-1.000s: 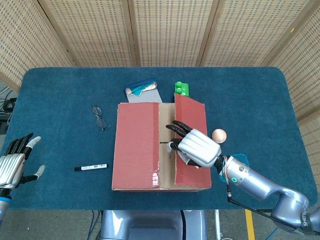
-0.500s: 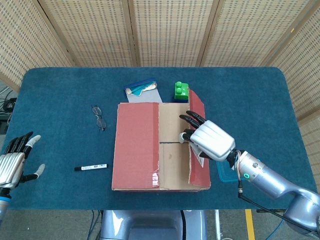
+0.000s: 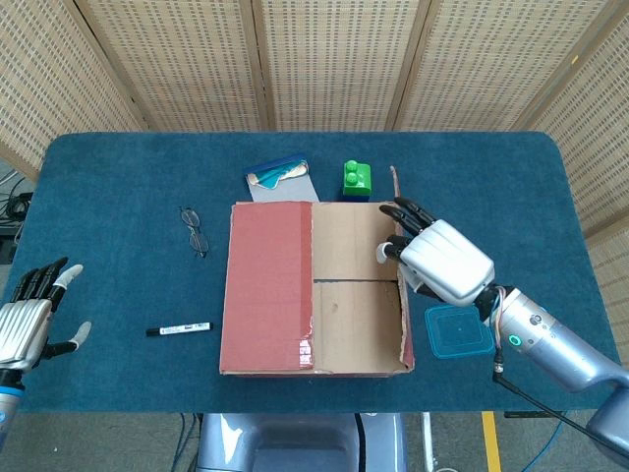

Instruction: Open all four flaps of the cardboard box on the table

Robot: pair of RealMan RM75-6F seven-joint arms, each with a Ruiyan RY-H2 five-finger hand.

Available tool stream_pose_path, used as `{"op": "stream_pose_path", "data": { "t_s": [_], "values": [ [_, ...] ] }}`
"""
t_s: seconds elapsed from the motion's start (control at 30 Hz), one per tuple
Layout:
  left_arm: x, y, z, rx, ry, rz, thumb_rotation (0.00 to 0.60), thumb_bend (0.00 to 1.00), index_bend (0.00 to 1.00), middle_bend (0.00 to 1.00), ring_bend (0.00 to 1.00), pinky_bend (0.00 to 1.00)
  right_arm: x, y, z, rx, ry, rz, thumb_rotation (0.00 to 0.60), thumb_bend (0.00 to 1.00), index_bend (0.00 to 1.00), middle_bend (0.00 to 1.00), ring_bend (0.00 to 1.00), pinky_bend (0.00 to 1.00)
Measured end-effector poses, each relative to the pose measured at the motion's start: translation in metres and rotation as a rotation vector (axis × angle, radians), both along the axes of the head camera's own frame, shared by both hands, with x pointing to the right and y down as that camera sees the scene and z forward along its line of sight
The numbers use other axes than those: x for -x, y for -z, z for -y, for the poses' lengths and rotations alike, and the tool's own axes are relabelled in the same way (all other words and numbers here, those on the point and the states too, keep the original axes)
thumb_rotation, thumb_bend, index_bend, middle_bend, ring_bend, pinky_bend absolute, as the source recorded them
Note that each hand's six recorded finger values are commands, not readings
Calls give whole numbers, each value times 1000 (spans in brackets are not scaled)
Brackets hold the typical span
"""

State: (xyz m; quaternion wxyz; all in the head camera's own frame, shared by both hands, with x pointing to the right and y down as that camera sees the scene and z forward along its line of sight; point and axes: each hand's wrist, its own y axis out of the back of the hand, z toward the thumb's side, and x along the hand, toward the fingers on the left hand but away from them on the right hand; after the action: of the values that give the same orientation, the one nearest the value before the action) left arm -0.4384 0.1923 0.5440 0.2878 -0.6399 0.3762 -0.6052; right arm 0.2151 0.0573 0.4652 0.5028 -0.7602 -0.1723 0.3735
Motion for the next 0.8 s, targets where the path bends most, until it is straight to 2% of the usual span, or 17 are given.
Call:
{"op": "stream_pose_path", "data": {
  "t_s": [0.4, 0.6, 0.7, 0.8],
  "values": [
    [0, 1, 1, -9, -2, 15, 518, 367, 97, 0, 0, 0, -42, 8, 12, -81, -50, -139, 600, 827, 390, 462, 41, 0],
    [-1, 3, 3, -16, -16, 18, 519, 367, 97, 0, 0, 0, -70, 4, 13, -92, -104, -203, 600, 827, 390, 438, 40, 0],
    [-4, 4, 7, -27, -42, 17, 518, 367, 97, 0, 0, 0, -82, -2, 10, -77, -132, -222, 600, 822, 390, 393, 32, 0],
    [-11, 7, 13, -45, -87, 7, 519, 366, 98, 0, 0, 0, -89, -6, 6, -71, -160, -214, 600, 785, 379, 306, 5, 0]
  ]
}}
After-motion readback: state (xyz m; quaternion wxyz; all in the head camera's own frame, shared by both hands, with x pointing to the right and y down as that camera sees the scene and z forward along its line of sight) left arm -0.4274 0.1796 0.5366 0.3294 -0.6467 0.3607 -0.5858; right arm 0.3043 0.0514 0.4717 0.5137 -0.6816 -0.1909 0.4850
